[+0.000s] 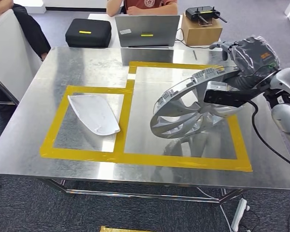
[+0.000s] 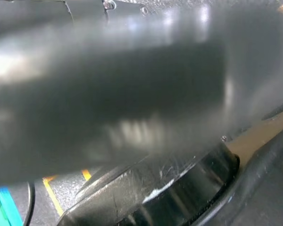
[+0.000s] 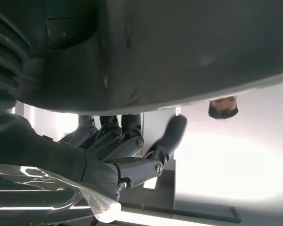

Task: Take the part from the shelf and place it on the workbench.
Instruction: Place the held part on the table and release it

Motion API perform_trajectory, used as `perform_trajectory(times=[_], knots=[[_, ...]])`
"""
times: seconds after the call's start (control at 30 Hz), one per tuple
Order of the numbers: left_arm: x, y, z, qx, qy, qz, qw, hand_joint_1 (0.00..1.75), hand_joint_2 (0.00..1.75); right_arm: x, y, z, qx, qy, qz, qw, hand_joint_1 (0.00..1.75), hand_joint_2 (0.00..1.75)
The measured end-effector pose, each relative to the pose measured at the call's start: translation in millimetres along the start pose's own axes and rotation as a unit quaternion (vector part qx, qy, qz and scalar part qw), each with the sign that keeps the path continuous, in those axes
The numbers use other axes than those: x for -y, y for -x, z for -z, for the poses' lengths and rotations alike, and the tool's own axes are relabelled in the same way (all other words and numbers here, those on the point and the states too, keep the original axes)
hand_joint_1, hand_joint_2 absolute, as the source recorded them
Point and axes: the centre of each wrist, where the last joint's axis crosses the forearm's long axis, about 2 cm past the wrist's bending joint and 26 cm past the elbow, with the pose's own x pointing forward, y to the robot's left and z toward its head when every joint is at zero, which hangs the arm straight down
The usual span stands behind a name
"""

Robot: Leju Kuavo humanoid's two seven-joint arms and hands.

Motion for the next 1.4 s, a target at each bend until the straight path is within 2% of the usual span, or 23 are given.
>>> perform_trajectory(times=[0.17,0.3,0.67,0.8,1.13,1.27,1.4], knots=[[0.0,0.4,0.0,0.001,0.003,0.000,1.000,0.00,1.75,-0.8,1.3,-1.7,-0.001,-0.001,-0.002,1.000,0.00,0.00],[-0.1,0.5,-0.1,0.001,0.003,0.000,1.000,0.00,0.00,-0.8,2.7,-2.8,-0.002,-0.002,-0.004,1.000,0.00,0.00],[-0.6,2.8,-0.3,-0.001,0.002,0.002,1.000,0.00,0.00,4.5,10.6,-6.0,-0.010,0.011,-0.033,0.999,0.00,0.00],[-2.0,5.4,-0.6,-0.004,0.002,0.001,1.000,0.00,0.00,14.5,18.5,-4.2,-0.023,0.010,-0.050,0.998,0.00,1.75],[-4.4,11.0,-1.3,-0.010,-0.001,-0.003,1.000,0.00,0.00,35.1,42.9,-7.4,-0.059,-0.007,-0.052,0.997,0.00,1.75],[-5.8,12.6,-1.4,-0.011,-0.002,-0.004,1.000,0.00,0.00,42.6,48.5,-7.0,-0.060,-0.033,-0.035,0.997,0.00,1.75],[-7.2,13.9,-1.5,-0.011,-0.002,-0.006,1.000,0.00,0.00,61.5,53.2,0.0,-0.052,-0.073,-0.006,0.996,0.00,1.75]])
